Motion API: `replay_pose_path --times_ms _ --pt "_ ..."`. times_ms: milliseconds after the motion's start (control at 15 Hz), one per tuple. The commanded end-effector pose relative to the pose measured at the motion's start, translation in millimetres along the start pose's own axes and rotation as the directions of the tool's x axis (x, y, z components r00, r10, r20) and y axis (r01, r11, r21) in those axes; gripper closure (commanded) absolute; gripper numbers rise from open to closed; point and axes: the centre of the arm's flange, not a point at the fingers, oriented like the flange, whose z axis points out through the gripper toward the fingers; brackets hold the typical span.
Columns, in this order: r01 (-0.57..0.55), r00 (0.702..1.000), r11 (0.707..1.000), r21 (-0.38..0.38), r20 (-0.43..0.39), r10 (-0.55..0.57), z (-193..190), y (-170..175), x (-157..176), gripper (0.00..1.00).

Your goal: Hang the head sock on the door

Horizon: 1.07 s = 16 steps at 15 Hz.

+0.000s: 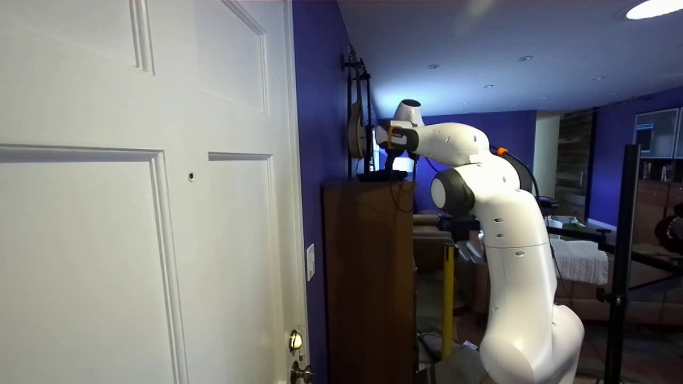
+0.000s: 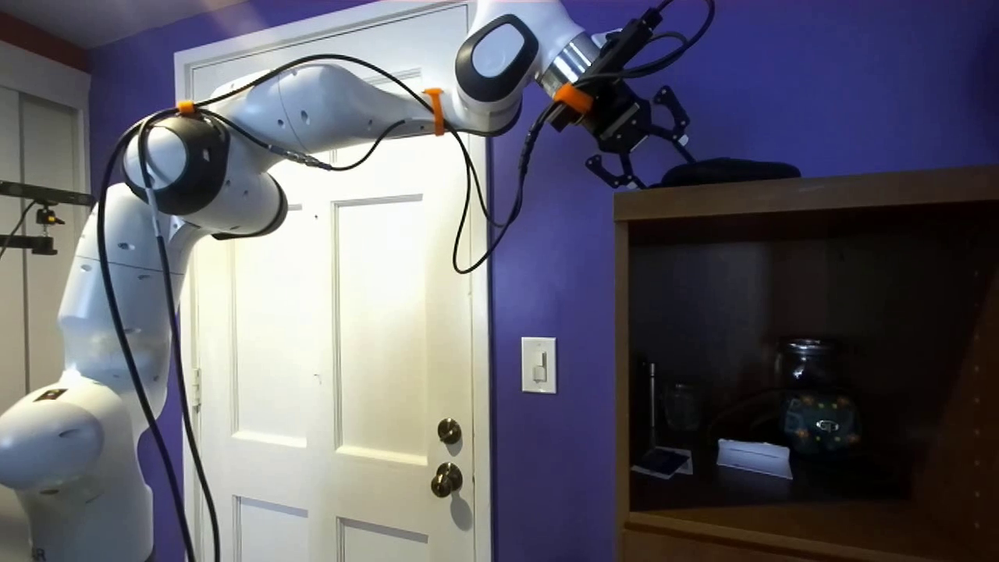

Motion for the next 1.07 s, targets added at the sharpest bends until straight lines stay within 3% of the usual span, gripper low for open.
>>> replay_pose_path --times_ms 0,333,667,733,800,1000 --pt "-0.006 1.000 0.997 0.076 -0.009 0.007 -1.8 17.6 13.0 0.62" --pt "-0.031 0.999 0.983 0.181 0.015 0.028 -6.9 13.7 20.4 0.97" --pt "0.007 1.000 0.994 0.106 -0.022 -0.004 -15.9 28.0 20.8 1.00" --pt "0.003 0.999 0.995 0.095 -0.033 0.000 -17.7 30.6 21.0 0.74" --pt "0.008 0.999 0.996 0.090 -0.042 -0.004 -18.7 32.3 21.2 0.73" --pt "0.018 0.999 0.997 0.082 -0.043 -0.014 -11.9 34.1 21.1 0.53"
